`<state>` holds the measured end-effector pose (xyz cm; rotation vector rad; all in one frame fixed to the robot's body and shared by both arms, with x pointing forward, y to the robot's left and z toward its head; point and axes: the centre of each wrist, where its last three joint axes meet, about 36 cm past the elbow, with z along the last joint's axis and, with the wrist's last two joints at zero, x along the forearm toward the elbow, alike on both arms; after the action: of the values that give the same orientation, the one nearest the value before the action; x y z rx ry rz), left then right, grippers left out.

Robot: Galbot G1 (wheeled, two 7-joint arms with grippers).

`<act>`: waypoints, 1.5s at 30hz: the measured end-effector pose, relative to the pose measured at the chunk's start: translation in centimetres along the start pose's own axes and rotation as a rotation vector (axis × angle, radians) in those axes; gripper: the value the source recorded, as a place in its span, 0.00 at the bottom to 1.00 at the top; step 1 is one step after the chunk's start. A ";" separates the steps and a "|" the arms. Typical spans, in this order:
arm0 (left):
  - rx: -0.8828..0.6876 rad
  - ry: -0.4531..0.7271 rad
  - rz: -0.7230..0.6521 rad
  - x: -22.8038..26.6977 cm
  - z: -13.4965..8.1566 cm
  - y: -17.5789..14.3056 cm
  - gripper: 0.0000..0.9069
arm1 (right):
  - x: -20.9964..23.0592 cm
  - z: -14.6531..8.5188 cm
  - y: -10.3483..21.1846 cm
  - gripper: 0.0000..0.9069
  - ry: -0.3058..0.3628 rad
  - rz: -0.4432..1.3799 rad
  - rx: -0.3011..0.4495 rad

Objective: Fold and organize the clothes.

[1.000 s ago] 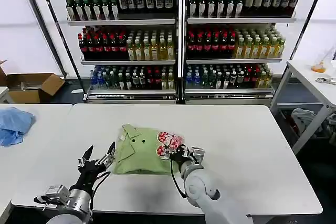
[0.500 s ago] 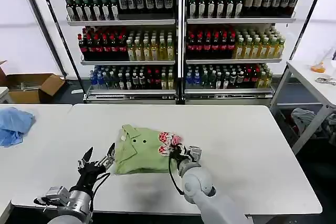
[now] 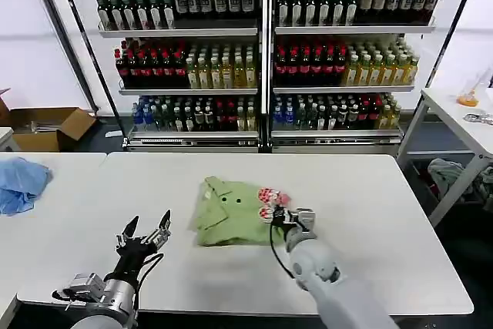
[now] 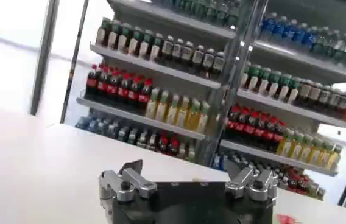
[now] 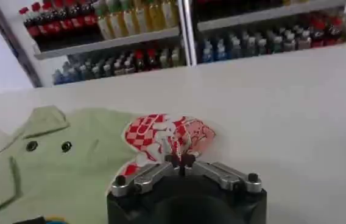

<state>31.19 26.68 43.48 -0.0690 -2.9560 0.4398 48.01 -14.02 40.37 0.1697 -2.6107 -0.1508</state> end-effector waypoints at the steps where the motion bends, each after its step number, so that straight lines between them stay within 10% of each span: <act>1: -0.002 0.001 0.002 -0.1 0.1 0.0 1.00 | 0.2 -0.2 -0.9 1.00 -0.009 0.006 0.015; 25: -0.111 -0.012 0.034 -1.2 0.8 -0.6 1.00 | 11.4 1.3 -11.1 1.00 -0.447 0.126 0.247; 45: -0.154 -0.030 0.037 -1.2 0.9 -0.9 1.00 | 16.7 2.7 -11.4 1.00 -0.537 0.163 0.259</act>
<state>32.20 25.51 42.71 -0.1361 -3.0174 0.2189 33.37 -27.55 44.60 0.0020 -3.1580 0.2332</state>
